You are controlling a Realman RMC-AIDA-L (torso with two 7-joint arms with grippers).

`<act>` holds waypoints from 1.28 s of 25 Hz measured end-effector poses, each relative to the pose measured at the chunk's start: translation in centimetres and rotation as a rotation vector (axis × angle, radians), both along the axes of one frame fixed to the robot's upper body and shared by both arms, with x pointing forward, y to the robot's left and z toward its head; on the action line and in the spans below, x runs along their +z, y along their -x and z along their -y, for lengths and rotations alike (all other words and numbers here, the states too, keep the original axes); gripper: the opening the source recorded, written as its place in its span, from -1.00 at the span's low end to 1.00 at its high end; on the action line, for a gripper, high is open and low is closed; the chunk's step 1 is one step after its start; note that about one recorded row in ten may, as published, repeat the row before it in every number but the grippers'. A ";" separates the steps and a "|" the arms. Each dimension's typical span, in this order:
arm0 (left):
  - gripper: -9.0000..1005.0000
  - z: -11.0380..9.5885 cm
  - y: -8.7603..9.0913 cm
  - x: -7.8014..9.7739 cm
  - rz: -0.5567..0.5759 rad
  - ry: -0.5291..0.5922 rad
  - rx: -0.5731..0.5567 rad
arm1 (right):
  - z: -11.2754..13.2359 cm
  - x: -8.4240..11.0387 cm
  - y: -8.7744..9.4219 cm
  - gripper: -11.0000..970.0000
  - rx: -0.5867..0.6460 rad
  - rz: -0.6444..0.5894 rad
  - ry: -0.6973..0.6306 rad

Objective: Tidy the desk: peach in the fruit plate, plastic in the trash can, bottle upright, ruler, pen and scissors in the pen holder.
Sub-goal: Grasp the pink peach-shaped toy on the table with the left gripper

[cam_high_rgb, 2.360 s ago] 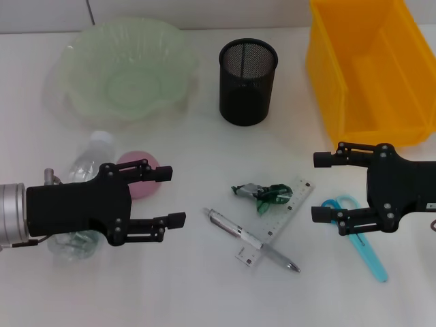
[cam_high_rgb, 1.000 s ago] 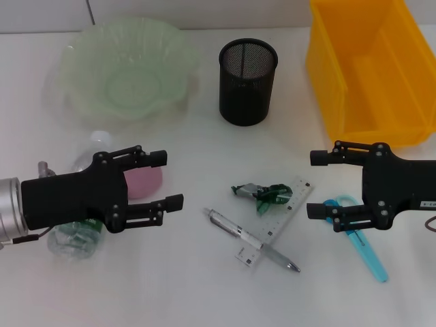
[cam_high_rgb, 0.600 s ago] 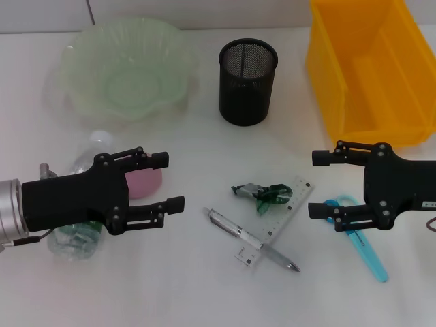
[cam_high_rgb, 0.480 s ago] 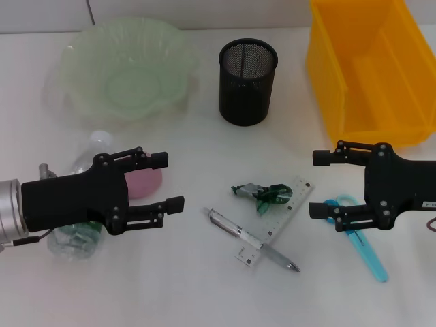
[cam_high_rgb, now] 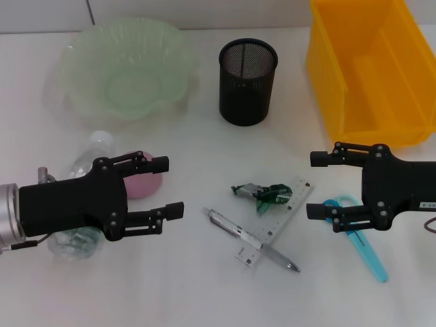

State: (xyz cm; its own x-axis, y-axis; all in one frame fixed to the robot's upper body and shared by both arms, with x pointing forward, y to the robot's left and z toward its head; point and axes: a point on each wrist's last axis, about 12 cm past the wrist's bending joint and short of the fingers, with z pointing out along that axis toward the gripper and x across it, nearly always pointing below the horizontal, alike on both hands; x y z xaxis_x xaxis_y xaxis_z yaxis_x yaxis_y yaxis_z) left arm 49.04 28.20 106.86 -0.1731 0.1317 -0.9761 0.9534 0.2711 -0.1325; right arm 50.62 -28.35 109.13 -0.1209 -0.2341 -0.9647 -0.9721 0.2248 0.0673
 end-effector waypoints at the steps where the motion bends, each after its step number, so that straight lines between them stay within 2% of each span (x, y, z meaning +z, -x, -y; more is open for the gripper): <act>1: 0.52 0.0 0.0 0.0 0.000 -0.001 -0.001 | 0.0 0.0 0.0 0.73 0.000 0.000 0.000; 11: 0.51 -0.5 -0.5 -0.2 -0.003 -0.014 0.064 | 0.0 0.0 -0.1 0.73 -0.003 0.001 0.004; 22: 0.50 -1.8 -2.7 -2.1 -0.015 -0.184 0.291 | 0.1 -0.3 0.1 0.73 -0.017 -0.007 0.005; 27: 0.50 -1.8 -3.1 -2.6 0.001 -0.228 0.311 | 0.1 -0.4 0.0 0.73 -0.018 -0.011 0.003; 32: 0.49 -0.9 -3.3 -3.2 0.004 -0.284 0.274 | 0.1 -0.4 0.0 0.73 -0.020 -0.011 0.006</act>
